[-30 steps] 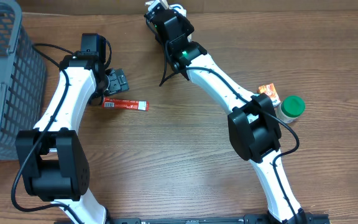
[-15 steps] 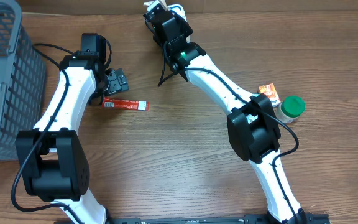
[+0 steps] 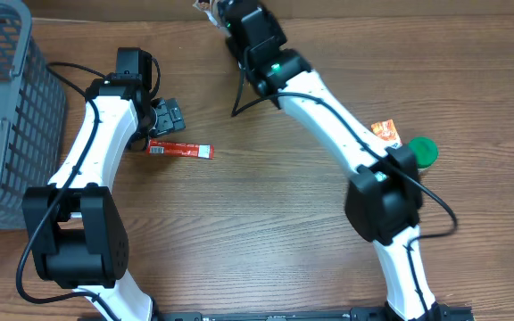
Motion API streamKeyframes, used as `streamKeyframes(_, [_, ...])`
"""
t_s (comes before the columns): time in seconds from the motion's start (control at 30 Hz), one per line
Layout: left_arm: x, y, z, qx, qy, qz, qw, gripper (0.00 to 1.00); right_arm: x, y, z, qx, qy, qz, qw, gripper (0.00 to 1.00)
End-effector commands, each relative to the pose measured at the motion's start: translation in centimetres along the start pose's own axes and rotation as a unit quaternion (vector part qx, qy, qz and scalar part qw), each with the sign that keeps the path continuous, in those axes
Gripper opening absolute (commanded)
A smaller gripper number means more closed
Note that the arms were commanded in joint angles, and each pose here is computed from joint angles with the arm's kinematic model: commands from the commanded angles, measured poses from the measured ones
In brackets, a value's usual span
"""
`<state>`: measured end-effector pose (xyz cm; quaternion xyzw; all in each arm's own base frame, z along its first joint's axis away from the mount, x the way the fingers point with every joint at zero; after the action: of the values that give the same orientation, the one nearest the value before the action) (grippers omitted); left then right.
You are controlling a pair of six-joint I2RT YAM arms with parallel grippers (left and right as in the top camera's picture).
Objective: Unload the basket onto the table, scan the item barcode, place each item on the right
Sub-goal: 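Carry the snack bag down and lower it onto the table centre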
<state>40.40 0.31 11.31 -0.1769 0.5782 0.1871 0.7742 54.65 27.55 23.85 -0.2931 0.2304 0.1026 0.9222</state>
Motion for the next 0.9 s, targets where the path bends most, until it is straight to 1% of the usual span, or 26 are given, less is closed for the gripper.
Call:
streamKeyframes(0.0, [-0.5, -0.2, 0.6, 0.009, -0.012, 0.0, 1.0, 1.0, -4.3, -3.6, 2.2, 0.066, -0.022, 0.009, 0.998, 0.03])
streamKeyframes(0.07, [-0.5, -0.2, 0.6, 0.009, -0.012, 0.0, 1.0, 0.99, -4.9, -3.6, 1.0, 0.065, 0.008, 0.029, 0.997, 0.04])
streamKeyframes(0.2, [-0.5, -0.2, 0.6, 0.009, -0.012, 0.0, 1.0, 0.99, -5.8, -1.3, -3.0, 0.037, 0.092, 0.12, 0.988, 0.04])
streamKeyframes(0.3, [-0.5, -0.2, 0.6, 0.009, -0.012, 0.0, 1.0, 1.0, -7.5, 1.0, -6.9, 0.028, 0.173, 0.219, 0.96, 0.04])
streamKeyframes(0.37, [-0.5, -0.2, 0.6, 0.009, -0.012, 0.0, 1.0, 1.0, -8.9, 1.6, -9.2, 0.028, 0.227, 0.262, 0.938, 0.04])
streamKeyframes(0.47, [-0.5, -0.2, 0.6, 0.009, -0.012, 0.0, 1.0, 0.99, -10.5, 1.2, -12.3, 0.022, 0.3, 0.278, 0.912, 0.04])
streamKeyframes(0.57, [-0.5, -0.2, 0.6, 0.009, -0.012, 0.0, 1.0, 1.0, -11.5, 0.7, -14.7, 0.022, 0.352, 0.284, 0.892, 0.04])
streamKeyframes(0.77, [-0.5, -0.2, 0.6, 0.009, -0.012, 0.0, 1.0, 0.99, -11.0, 0.3, -18.3, 0.031, 0.401, 0.284, 0.87, 0.04])
streamKeyframes(0.8, [-0.5, -0.2, 0.6, 0.009, -0.012, 0.0, 1.0, 1.0, -10.6, 0.6, -19.4, 0.033, 0.411, 0.284, 0.866, 0.04])
streamKeyframes(0.87, [-0.5, -0.2, 0.6, 0.009, -0.012, 0.0, 1.0, 1.0, -10.1, 0.9, -20.4, 0.035, 0.416, 0.283, 0.863, 0.04])
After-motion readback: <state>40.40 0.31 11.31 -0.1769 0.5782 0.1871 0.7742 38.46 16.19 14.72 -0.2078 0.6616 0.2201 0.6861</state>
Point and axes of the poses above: each gripper's point midway between its finger pads, its own x axis out along the fingers, its own y axis along the line the jaws close on, z = x × y, the point moved 3 cm from there along -x, back along the fingers, and after that the axes turned 9 degrees about -x, right-handed, at the moved point
